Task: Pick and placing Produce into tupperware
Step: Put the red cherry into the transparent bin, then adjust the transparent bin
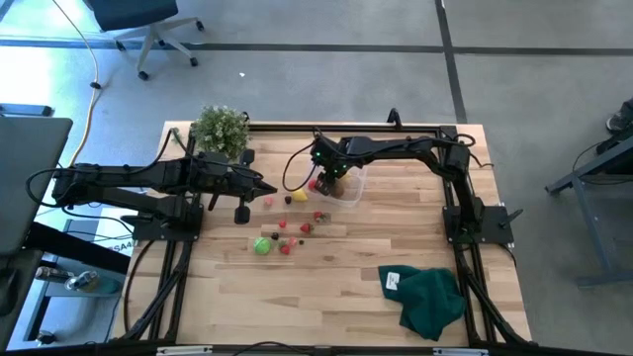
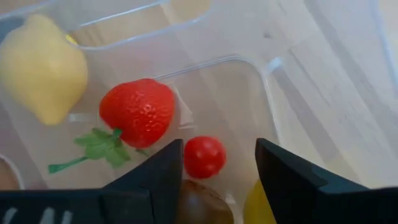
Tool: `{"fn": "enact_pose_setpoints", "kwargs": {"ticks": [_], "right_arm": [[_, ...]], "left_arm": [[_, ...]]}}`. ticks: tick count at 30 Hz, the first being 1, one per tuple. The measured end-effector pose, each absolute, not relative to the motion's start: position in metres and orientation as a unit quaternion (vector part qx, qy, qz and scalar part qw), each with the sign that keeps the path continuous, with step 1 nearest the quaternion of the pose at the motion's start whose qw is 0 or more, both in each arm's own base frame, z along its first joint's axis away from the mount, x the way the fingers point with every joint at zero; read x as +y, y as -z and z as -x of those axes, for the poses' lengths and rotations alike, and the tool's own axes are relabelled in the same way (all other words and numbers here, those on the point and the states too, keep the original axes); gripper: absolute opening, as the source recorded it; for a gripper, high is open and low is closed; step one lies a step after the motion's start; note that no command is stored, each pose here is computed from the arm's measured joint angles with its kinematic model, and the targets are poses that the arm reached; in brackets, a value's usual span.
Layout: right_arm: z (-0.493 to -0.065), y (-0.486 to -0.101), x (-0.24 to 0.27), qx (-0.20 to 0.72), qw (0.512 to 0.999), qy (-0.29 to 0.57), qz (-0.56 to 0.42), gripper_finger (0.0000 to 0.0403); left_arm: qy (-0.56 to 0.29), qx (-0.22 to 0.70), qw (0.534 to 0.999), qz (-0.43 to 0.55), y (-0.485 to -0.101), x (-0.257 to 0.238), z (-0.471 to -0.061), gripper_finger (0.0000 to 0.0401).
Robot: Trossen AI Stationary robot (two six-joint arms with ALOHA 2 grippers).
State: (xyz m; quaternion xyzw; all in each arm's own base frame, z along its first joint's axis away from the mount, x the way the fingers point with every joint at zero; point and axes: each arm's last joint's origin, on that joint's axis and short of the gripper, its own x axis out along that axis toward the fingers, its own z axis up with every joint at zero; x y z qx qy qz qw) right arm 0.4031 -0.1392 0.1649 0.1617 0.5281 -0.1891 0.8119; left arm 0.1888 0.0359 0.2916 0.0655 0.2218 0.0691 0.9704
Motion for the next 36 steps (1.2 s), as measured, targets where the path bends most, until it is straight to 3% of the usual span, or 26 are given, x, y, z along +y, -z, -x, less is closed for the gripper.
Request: {"fn": "enact_pose_setpoints", "kwargs": {"ticks": [9, 13, 20, 36], "right_arm": [[-0.393, -0.217, -0.124, 0.485, 0.84, 0.192, -0.148, 0.02], [-0.376, -0.235, -0.114, 0.513, 0.819, 0.208, -0.153, 0.02], [-0.361, -0.221, -0.107, 0.574, 0.786, 0.176, -0.149, 0.0199], [-0.335, -0.205, -0.133, 0.628, 0.736, 0.193, -0.163, 0.0199]], "left_arm": [[-0.069, 0.222, 0.97, -0.065, -0.292, 0.036, -0.189, 0.0005], [-0.069, 0.222, 0.97, -0.065, -0.291, 0.036, -0.189, 0.0005], [-0.069, 0.222, 0.97, -0.065, -0.292, 0.036, -0.189, 0.0005], [-0.069, 0.222, 0.97, -0.065, -0.292, 0.036, -0.189, 0.0005]]}}
